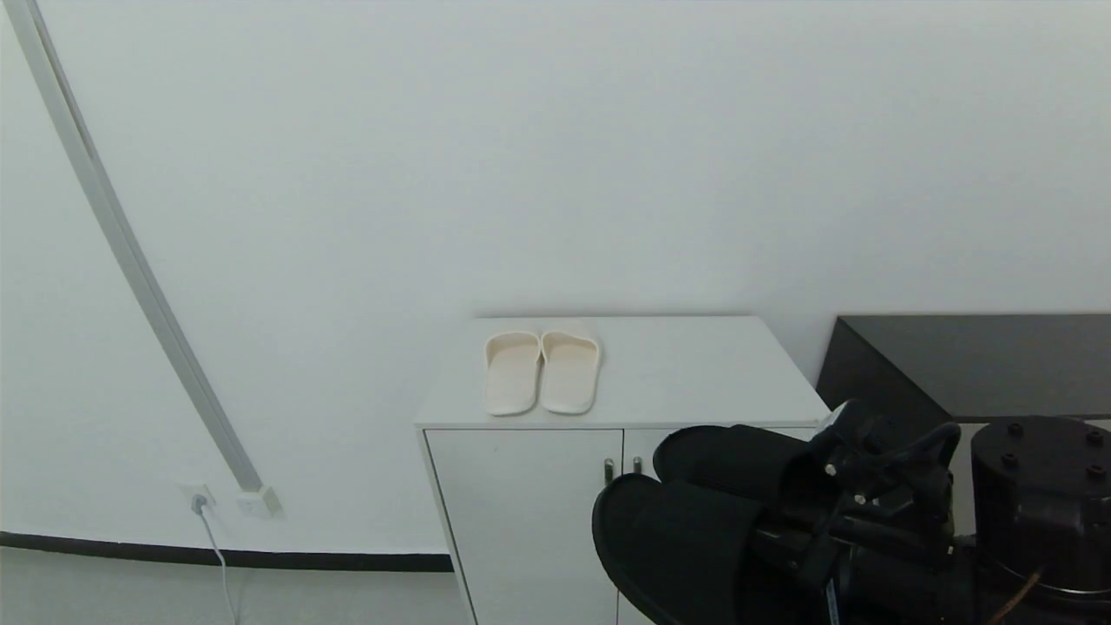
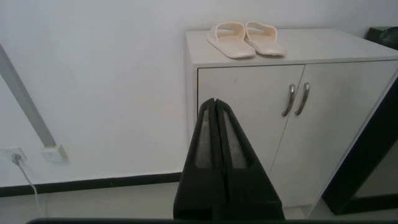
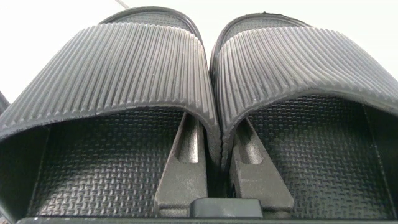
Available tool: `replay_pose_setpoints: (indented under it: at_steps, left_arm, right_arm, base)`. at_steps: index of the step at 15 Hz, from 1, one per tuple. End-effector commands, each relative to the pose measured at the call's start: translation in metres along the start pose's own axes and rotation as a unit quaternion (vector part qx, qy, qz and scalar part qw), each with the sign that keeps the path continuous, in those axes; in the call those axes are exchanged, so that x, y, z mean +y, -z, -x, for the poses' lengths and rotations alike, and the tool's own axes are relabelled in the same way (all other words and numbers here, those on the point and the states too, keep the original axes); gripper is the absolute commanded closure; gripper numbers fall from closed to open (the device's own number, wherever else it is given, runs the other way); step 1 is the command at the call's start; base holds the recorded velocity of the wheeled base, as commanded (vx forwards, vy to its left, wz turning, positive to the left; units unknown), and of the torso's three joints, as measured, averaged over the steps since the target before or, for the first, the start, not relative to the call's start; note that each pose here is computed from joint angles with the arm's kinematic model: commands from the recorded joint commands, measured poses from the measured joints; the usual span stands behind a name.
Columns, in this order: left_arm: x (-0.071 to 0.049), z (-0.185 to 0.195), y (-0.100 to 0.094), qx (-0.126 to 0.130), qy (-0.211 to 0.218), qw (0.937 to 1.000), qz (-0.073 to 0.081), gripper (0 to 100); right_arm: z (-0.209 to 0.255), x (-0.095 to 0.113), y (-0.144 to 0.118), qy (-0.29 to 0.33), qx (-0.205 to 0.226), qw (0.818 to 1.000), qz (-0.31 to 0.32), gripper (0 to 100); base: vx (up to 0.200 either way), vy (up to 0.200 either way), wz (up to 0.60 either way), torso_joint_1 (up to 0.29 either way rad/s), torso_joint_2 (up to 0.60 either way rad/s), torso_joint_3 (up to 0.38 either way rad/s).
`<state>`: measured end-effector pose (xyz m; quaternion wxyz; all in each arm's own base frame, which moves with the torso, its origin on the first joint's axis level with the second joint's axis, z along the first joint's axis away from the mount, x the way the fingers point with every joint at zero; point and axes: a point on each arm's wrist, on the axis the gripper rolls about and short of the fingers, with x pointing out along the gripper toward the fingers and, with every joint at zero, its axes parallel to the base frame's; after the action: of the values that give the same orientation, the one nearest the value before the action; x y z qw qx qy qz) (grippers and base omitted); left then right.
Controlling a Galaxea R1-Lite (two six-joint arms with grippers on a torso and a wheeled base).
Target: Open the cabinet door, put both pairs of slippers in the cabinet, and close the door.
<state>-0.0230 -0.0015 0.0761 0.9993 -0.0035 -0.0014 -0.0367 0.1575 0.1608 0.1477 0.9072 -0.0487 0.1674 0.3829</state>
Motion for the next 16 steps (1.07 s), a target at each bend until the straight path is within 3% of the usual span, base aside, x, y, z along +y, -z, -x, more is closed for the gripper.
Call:
replay_pose_setpoints:
  at_steps: [1, 10, 14, 15, 16]
  left_arm:
    - [0.0000, 0.0000, 0.0000, 0.000, -0.001, 1.0000, 0.000, 100]
    - [0.0000, 0.0000, 0.0000, 0.000, -0.001, 1.0000, -0.001, 100]
    - [0.0000, -0.0001, 0.0000, 0.001, 0.000, 1.0000, 0.000, 100]
    - [0.0000, -0.0001, 0.0000, 0.001, 0.000, 1.0000, 0.000, 0]
    - [0.0000, 0.0000, -0.0004, 0.000, 0.000, 1.0000, 0.000, 0]
  right_arm:
    - [-0.0014, -0.0002, 0.0033, 0.001, 0.008, 1.000, 0.000, 100]
    - [-0.0039, -0.0003, 0.0057, 0.001, 0.015, 1.000, 0.001, 100]
    - [-0.0045, -0.0003, 0.0062, 0.001, 0.016, 1.000, 0.001, 100]
    - [-0.0061, -0.0004, 0.0075, 0.002, 0.020, 1.000, 0.001, 100]
    - [-0.0072, -0.0015, 0.0078, 0.004, 0.021, 1.000, 0.001, 100]
  base:
    - [0.000, 0.000, 0.00, 0.000, 0.00, 0.000]
    - [0.000, 0.000, 0.00, -0.004, 0.01, 0.006]
    - [0.000, 0.000, 0.00, -0.140, 0.34, 0.187]
    - [0.000, 0.000, 0.00, -0.178, 0.39, 0.222]
    - [0.000, 0.000, 0.00, -0.163, 0.40, 0.222]
